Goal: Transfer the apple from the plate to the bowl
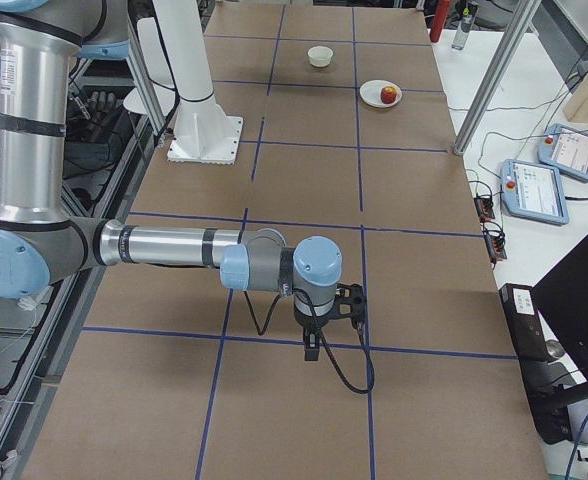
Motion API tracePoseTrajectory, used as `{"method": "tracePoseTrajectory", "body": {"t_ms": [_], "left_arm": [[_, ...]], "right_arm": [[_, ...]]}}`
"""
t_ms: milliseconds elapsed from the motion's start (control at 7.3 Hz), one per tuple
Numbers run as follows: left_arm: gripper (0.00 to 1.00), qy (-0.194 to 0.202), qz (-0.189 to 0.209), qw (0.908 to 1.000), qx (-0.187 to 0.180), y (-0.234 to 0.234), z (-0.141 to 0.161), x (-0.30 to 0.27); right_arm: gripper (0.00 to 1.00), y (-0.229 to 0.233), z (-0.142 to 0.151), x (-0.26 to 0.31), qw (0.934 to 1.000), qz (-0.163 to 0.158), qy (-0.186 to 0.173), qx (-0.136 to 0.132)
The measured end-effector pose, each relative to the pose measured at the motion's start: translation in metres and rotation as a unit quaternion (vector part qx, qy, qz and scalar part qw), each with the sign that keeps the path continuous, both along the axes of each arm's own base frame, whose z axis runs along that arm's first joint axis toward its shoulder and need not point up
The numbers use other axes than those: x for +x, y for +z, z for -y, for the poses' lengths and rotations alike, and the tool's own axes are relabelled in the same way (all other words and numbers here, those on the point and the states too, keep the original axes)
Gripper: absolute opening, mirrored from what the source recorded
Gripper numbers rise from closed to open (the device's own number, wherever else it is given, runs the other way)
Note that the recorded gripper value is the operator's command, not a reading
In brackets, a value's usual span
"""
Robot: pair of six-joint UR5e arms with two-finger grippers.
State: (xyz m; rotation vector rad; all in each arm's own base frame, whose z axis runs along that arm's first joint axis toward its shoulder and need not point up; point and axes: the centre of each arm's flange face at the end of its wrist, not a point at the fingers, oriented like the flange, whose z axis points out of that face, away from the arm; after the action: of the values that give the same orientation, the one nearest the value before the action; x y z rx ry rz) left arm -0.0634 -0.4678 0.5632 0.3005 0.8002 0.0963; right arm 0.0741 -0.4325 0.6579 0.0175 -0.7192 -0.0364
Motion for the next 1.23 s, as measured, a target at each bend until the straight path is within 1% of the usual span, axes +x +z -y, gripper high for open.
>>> {"method": "tracePoseTrajectory", "body": {"t_ms": [137, 274, 411, 548, 822, 959, 1096, 1233], "left_arm": [[1.00, -0.004, -0.011, 0.9999, 0.001, -0.026, 0.030, 0.030], [1.00, -0.004, -0.018, 0.9998, -0.007, -0.052, 0.066, 0.069], [1.00, -0.007, -0.016, 0.9997, -0.018, -0.077, 0.105, 0.113], [1.00, -0.008, -0.014, 0.9993, -0.034, -0.101, 0.143, 0.167], [1.00, -0.007, -0.027, 0.9959, -0.087, -0.155, 0.205, 0.290], [1.00, -0.010, -0.026, 0.9941, -0.105, -0.178, 0.226, 0.338], [1.00, -0.023, -0.017, 0.9932, -0.113, -0.190, 0.240, 0.373], [1.00, -0.041, -0.012, 0.9923, -0.116, -0.196, 0.248, 0.397]], "right_arm": [[1.00, 0.000, 0.000, 0.000, 1.0000, 0.000, 0.000, 0.000], [1.00, 0.000, 0.000, 0.000, 1.0000, 0.000, 0.000, 0.000], [1.00, 0.000, 0.000, 0.000, 1.0000, 0.000, 0.000, 0.000], [1.00, 0.000, 0.000, 0.000, 1.0000, 0.000, 0.000, 0.000], [1.00, 0.000, 0.000, 0.000, 1.0000, 0.000, 0.000, 0.000], [1.00, 0.000, 0.000, 0.000, 1.0000, 0.000, 0.000, 0.000], [1.00, 0.000, 0.000, 0.000, 1.0000, 0.000, 0.000, 0.000], [1.00, 0.000, 0.000, 0.000, 1.0000, 0.000, 0.000, 0.000]]}}
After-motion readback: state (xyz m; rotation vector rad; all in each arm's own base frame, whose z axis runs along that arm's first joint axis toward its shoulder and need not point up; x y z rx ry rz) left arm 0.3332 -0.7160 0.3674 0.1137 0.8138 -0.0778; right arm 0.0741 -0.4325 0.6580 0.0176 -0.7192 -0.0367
